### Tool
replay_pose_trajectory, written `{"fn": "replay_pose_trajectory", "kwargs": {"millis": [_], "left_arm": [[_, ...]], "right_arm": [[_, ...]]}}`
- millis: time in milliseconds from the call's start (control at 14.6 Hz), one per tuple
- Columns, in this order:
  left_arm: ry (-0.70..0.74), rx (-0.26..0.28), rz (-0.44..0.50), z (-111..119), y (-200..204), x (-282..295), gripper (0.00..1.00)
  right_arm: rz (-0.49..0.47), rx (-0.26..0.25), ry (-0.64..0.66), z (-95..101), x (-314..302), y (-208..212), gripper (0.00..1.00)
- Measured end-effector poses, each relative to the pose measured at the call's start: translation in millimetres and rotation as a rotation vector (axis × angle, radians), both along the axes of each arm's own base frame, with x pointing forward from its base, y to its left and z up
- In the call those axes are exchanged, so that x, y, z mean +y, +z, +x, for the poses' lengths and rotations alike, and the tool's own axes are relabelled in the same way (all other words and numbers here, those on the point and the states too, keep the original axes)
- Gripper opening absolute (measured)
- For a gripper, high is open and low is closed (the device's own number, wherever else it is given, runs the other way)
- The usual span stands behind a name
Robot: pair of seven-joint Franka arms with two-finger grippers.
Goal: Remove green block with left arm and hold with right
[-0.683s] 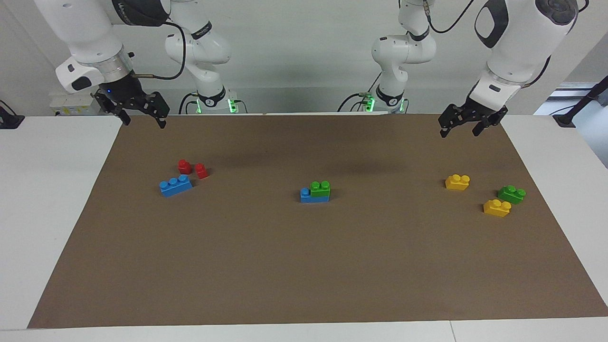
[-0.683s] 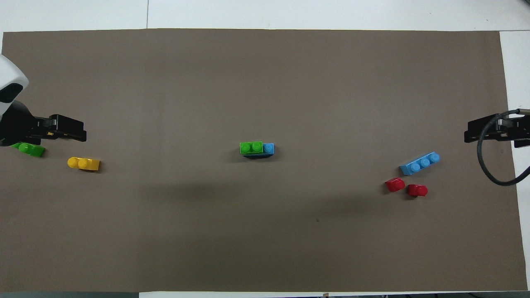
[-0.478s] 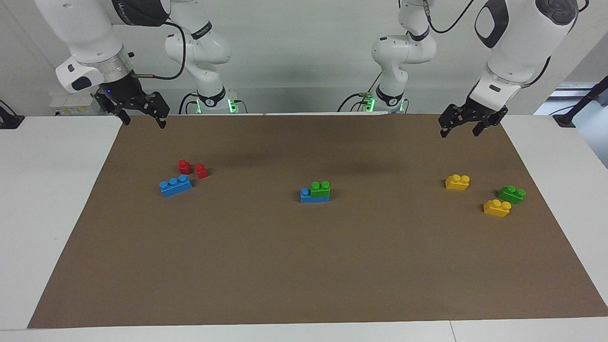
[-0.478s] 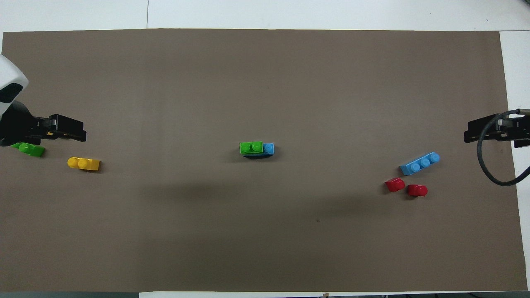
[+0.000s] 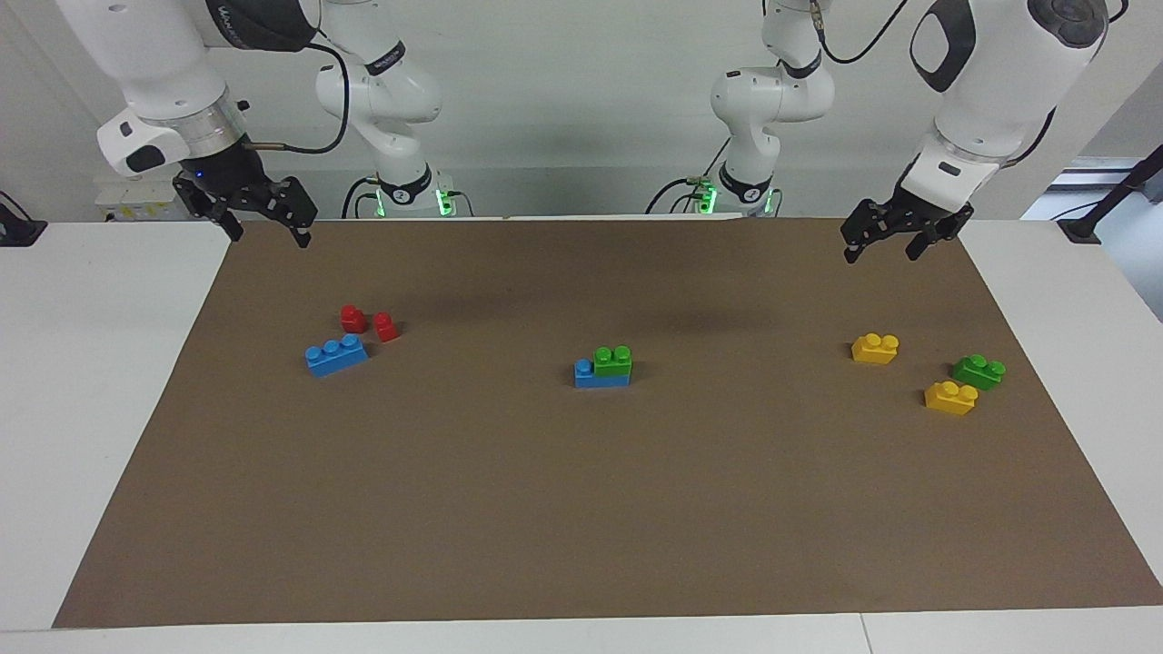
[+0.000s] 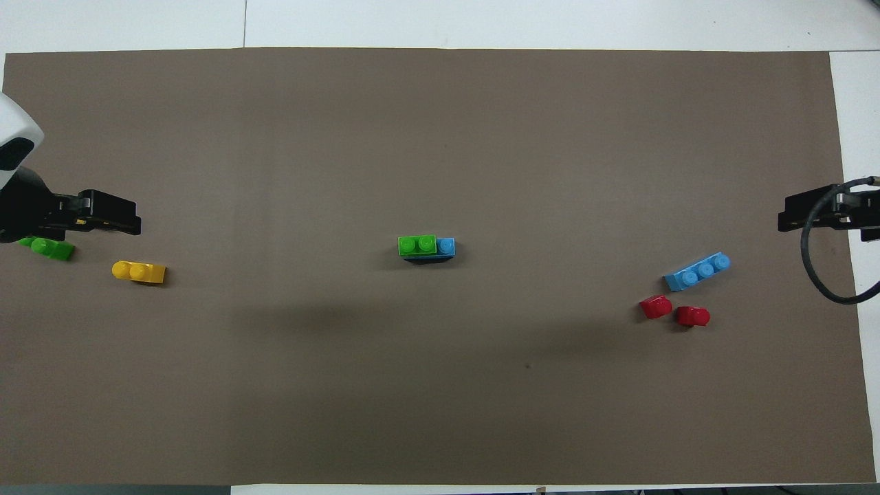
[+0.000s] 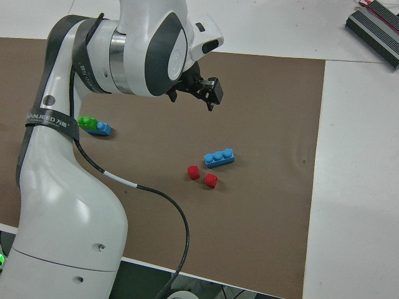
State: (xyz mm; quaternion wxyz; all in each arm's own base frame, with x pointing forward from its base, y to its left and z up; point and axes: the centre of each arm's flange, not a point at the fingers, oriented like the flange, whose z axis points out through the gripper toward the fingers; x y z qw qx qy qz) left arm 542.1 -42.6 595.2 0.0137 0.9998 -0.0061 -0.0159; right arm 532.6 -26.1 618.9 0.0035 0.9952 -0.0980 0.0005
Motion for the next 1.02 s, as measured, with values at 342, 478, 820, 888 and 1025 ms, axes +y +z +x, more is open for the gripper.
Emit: {"fn": "replay_pose_trajectory", "kwargs": {"millis": [342, 478, 820, 888, 1025], "left_arm": [[-0.001, 0.000, 0.000, 0, 0, -1, 1.00], [0.002, 0.000, -0.001, 0, 0, -2, 1.00], [0.244, 0.010, -0.002, -2, 0, -22, 1.00], [0.295, 0.012, -0.001, -4, -1, -35, 1.00], [0.394, 0.014, 0.004, -8, -3, -65, 1.00]], "right_arm": [[0.028, -0.053, -0.273, 14.9, 29, -19, 1.00], [0.049, -0.048, -0.387, 19.9, 57, -34, 1.00], [0.193, 0.053, -0.790, 38.1, 124, -86, 1.00], [0.233, 0.072, -0.872, 42.2, 132, -97, 1.00], [0.293, 0.114, -0.986, 45.2, 150, -123, 1.00]]}}
